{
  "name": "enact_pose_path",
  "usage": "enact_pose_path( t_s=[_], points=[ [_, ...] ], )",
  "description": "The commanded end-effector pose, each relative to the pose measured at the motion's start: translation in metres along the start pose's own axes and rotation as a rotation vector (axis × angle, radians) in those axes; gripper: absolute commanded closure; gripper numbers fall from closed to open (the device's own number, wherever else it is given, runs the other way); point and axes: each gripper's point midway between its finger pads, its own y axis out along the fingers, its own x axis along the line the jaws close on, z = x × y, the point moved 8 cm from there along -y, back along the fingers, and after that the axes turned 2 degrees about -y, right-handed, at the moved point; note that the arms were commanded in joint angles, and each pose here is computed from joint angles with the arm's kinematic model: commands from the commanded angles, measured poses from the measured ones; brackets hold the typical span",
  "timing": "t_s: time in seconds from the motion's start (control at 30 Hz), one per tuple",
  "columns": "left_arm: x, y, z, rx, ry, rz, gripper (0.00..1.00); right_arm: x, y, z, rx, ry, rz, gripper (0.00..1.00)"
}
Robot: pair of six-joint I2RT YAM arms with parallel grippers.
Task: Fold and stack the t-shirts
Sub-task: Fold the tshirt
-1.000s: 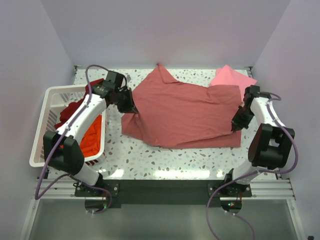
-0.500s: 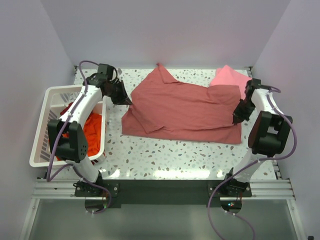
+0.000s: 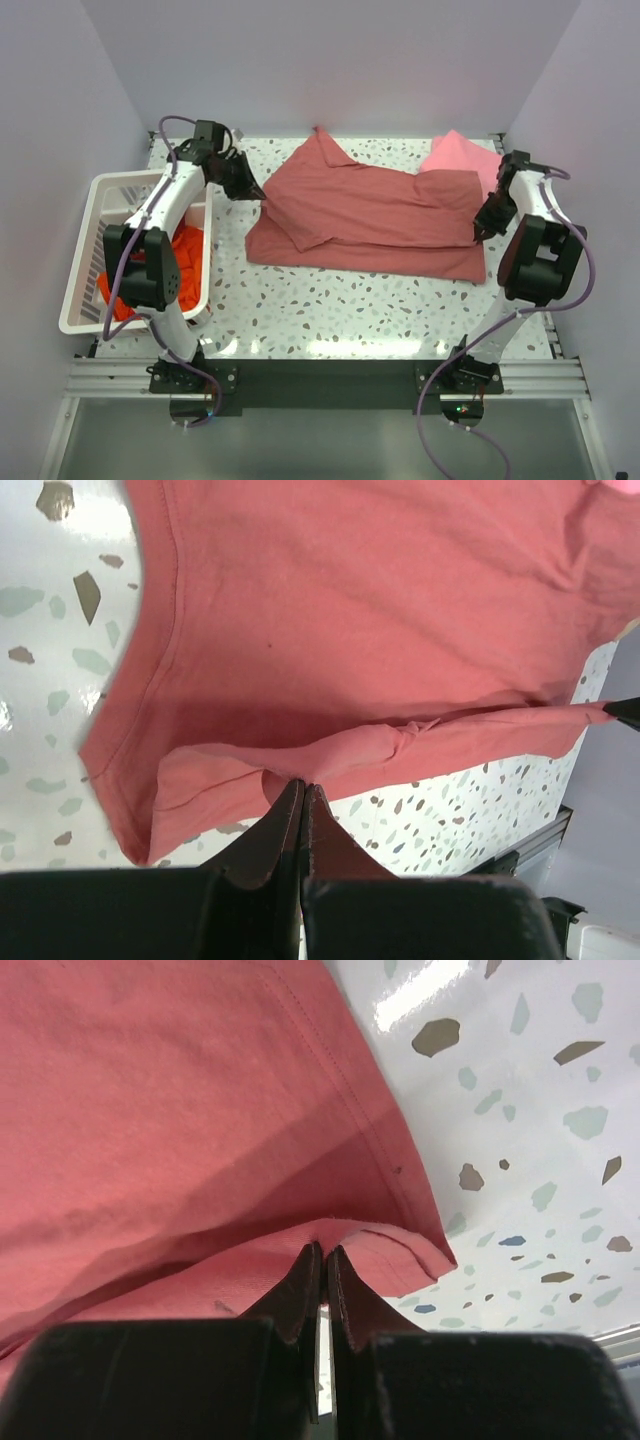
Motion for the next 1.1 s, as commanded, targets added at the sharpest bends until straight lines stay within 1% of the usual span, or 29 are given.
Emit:
enact_pose_path(
  t_s=[0.0, 0.37, 0.5, 0.7, 0.73, 0.77, 0.8, 0.83, 0.9, 0.93, 0.97, 1.0, 1.03, 1.07],
  points=[
    [-0.013, -0.002, -0.022, -0.055, 0.053, 0.068, 1.0, -0.002, -0.004, -0.011, -0.024, -0.014, 0.018, 1.0],
    [-0.005, 0.024, -0.041, -0.037, 0.055, 0.015, 1.0, 0.002, 0.006, -0.02, -0.008, -0.012, 0.022, 1.0],
    [-0.011, 0.023, -0.054, -0.065, 0.055, 0.018, 1.0, 0.005, 0.003, -0.025, -0.019, -0.002, 0.011, 1.0],
    [-0.013, 0.033, -0.071, -0.088, 0.028, 0.032, 1.0, 0.01, 0.002, -0.039, -0.032, 0.007, 0.007, 1.0],
    [-0.012, 0.039, -0.073, -0.081, 0.016, 0.03, 1.0, 0.011, 0.002, -0.04, -0.023, 0.006, 0.008, 0.98],
    [-0.014, 0.039, -0.077, -0.095, 0.015, 0.038, 1.0, 0.012, 0.001, -0.045, -0.031, 0.008, 0.004, 0.91],
    [-0.017, 0.041, -0.083, -0.108, 0.017, 0.048, 0.91, 0.013, -0.002, -0.047, -0.034, 0.008, -0.004, 0.81],
    [-0.021, 0.04, -0.087, -0.116, 0.014, 0.064, 0.79, 0.015, -0.007, -0.051, -0.051, 0.009, -0.017, 0.56],
    [-0.032, 0.033, -0.098, -0.156, 0.023, 0.09, 0.54, 0.018, -0.021, -0.052, -0.088, 0.005, -0.058, 0.39],
    [-0.036, 0.028, -0.102, -0.175, 0.024, 0.101, 0.35, 0.017, -0.025, -0.052, -0.108, 0.007, -0.074, 0.24],
    [-0.042, 0.024, -0.104, -0.19, 0.032, 0.113, 0.29, 0.017, -0.029, -0.049, -0.123, 0.004, -0.085, 0.18],
    [-0.044, 0.022, -0.104, -0.197, 0.036, 0.116, 0.23, 0.016, -0.042, -0.046, -0.158, 0.004, -0.11, 0.15],
    [-0.049, 0.015, -0.103, -0.212, 0.049, 0.125, 0.17, 0.014, -0.038, -0.04, -0.156, 0.0, -0.117, 0.12],
    [-0.05, 0.018, -0.096, -0.196, 0.057, 0.121, 0.15, 0.013, -0.04, -0.035, -0.162, -0.002, -0.12, 0.12]
  ],
)
